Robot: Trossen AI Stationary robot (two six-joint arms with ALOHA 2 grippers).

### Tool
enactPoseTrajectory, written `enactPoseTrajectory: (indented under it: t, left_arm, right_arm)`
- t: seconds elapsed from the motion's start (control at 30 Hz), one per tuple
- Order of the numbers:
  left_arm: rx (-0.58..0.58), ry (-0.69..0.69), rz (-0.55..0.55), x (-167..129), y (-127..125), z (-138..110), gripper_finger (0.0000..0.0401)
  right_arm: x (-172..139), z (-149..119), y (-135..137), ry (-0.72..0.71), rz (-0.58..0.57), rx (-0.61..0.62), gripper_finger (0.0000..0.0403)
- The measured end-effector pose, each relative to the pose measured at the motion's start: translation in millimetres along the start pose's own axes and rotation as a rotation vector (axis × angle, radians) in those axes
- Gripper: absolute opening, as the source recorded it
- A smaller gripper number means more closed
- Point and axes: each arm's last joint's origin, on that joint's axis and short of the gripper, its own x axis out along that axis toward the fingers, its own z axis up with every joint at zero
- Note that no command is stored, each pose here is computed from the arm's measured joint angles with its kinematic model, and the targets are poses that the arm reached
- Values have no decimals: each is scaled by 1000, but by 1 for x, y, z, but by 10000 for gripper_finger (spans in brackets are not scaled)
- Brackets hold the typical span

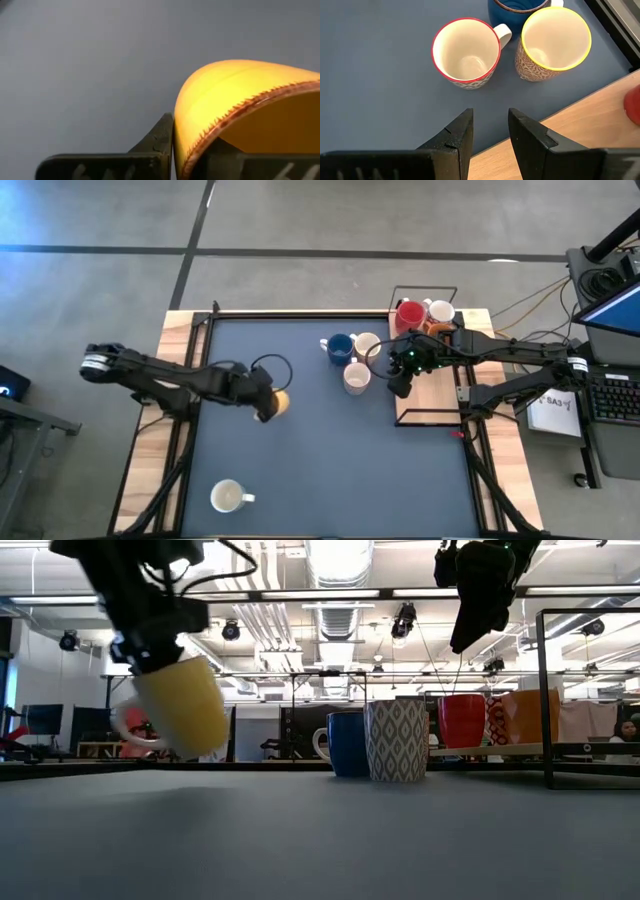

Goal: Place coffee mugs
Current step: Move the yellow mug to the top middle

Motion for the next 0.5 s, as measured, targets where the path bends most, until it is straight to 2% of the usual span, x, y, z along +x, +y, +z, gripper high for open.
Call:
enactPoseTrajectory:
  t: [0.27, 0.5]
  left_arm:
    - [17, -33, -43, 28, 5, 36, 5]
    - [48, -30, -22, 46, 3, 67, 5]
  right_arm:
    - [0, 0, 0, 0, 0, 0, 112]
    - [0, 0, 0, 0, 0, 0, 112]
